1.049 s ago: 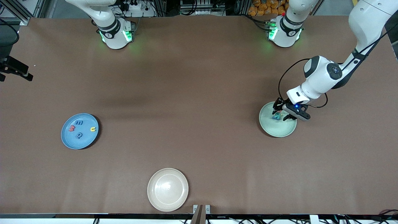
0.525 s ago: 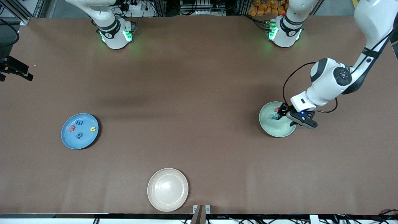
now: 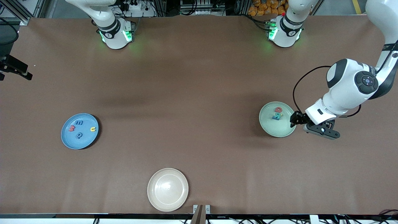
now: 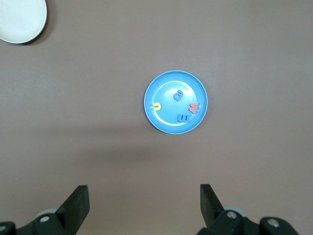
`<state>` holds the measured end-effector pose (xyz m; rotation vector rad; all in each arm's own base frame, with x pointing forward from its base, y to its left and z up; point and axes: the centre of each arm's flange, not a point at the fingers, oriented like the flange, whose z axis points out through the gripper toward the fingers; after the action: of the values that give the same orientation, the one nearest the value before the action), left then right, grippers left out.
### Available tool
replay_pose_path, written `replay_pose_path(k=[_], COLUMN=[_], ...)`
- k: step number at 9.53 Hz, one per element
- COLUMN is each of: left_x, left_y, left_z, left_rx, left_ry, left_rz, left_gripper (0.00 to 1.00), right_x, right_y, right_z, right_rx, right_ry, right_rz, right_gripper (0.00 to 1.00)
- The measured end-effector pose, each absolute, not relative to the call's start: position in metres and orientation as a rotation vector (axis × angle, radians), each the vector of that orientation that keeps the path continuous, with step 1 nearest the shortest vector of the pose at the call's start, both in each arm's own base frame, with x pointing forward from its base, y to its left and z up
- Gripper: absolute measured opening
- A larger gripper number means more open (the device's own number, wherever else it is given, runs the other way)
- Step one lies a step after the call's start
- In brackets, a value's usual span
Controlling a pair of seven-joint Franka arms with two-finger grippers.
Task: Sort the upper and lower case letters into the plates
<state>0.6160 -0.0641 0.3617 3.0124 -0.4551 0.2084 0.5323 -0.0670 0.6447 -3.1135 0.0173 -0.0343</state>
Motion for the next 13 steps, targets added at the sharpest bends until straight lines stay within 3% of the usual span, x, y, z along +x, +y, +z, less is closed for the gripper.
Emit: replay_pose_path(k=[1, 2, 7, 13], left_x=[0.622, 0.629, 0.639, 0.632], left_y=[-0.056, -0.049, -0.071, -0.062], left_z=[0.375, 0.393, 0.449, 0.527], left_rx=[3.033, 3.051, 3.083, 3.135], left_ry=[-0.438, -0.418, -0.415, -0.121], left_rz=[0.181, 0.173, 0.214, 0.040], left_gripper=[0.83, 0.99, 1.00, 1.00], right_x=[0.531, 0.529, 0.528, 0.529], right_y=[-0.067, -0.067, -0.066, -0.065], right_z=[0.647, 0.649, 0.650, 0.647], right_rx=[-3.113, -3.113, -3.122, -3.139], right_ry=[0.017, 0.017, 0.014, 0.007], right_rz=[-0.038, -0.041, -0.044, -0.041], right_gripper=[1.00, 1.00, 1.00, 1.00])
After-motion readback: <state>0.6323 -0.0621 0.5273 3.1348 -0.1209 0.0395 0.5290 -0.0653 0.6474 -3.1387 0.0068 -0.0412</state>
